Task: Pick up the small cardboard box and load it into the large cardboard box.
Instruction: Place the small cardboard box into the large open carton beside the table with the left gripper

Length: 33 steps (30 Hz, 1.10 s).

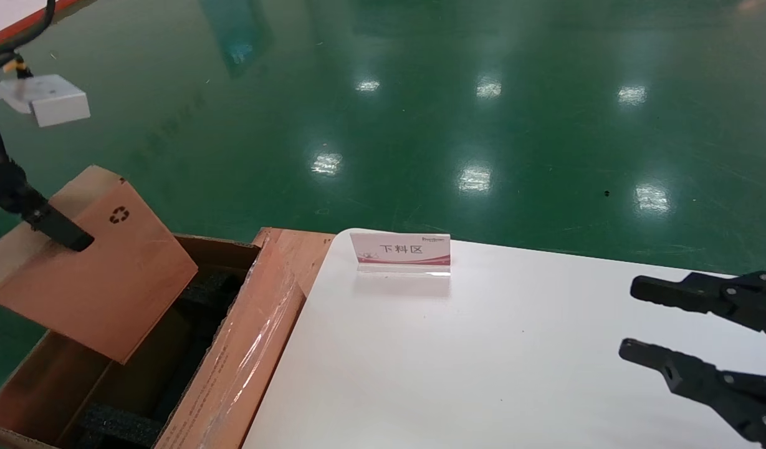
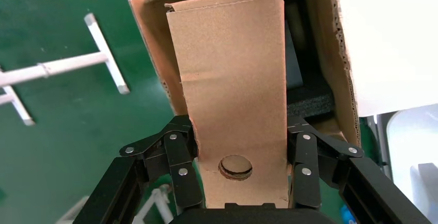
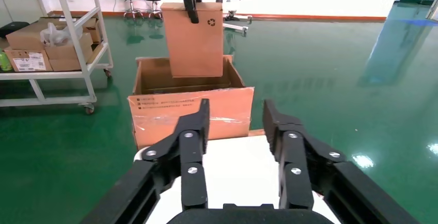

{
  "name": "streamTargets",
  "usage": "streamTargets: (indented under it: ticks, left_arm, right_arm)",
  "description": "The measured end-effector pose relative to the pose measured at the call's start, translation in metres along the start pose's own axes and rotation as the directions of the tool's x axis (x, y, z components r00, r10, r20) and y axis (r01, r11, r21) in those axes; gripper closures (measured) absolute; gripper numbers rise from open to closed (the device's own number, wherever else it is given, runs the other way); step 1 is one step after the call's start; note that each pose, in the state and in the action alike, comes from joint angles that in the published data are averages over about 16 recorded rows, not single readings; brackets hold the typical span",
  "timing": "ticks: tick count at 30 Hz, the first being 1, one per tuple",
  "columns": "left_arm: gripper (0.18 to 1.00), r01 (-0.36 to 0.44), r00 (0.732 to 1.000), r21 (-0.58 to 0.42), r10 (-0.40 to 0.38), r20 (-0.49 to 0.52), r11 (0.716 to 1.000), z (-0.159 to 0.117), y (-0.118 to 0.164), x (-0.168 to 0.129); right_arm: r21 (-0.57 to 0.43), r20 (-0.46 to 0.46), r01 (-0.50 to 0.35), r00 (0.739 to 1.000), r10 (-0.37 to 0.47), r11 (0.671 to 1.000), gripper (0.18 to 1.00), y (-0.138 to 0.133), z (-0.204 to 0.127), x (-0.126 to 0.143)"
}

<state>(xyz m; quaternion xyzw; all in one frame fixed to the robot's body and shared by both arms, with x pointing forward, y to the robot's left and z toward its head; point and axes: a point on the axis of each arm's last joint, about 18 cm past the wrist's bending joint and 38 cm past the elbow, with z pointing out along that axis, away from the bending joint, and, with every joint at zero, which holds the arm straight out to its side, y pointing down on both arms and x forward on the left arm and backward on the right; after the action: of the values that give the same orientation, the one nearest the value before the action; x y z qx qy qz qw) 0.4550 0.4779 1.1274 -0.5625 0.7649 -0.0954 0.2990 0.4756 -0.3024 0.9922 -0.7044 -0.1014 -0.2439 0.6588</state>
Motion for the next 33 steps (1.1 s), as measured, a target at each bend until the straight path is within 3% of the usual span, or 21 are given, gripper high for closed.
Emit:
streamTargets:
  ticks: [17,23,33]
  left_arm:
    - [0.802,0.100,0.995,-0.021,-0.101,-0.008,0.995,0.070,0.034,-0.008]
    - [0.802,0.125,0.992,-0.022,-0.125,-0.001,0.992,0.090,0.042,-0.011]
    - [0.803,0.154,0.988,-0.040,-0.154,0.014,0.987,0.116,0.055,-0.019]
  right_arm:
    - [0.000,0.000,0.000,1.000,0.000,1.000,0.387,0.000,0.000,0.000]
    - [0.000,0.000,0.000,1.000,0.000,1.000,0.291,0.000,0.000,0.000]
    - [0.000,0.000,0.000,1.000,0.000,1.000,0.207,0.000,0.000,0.000]
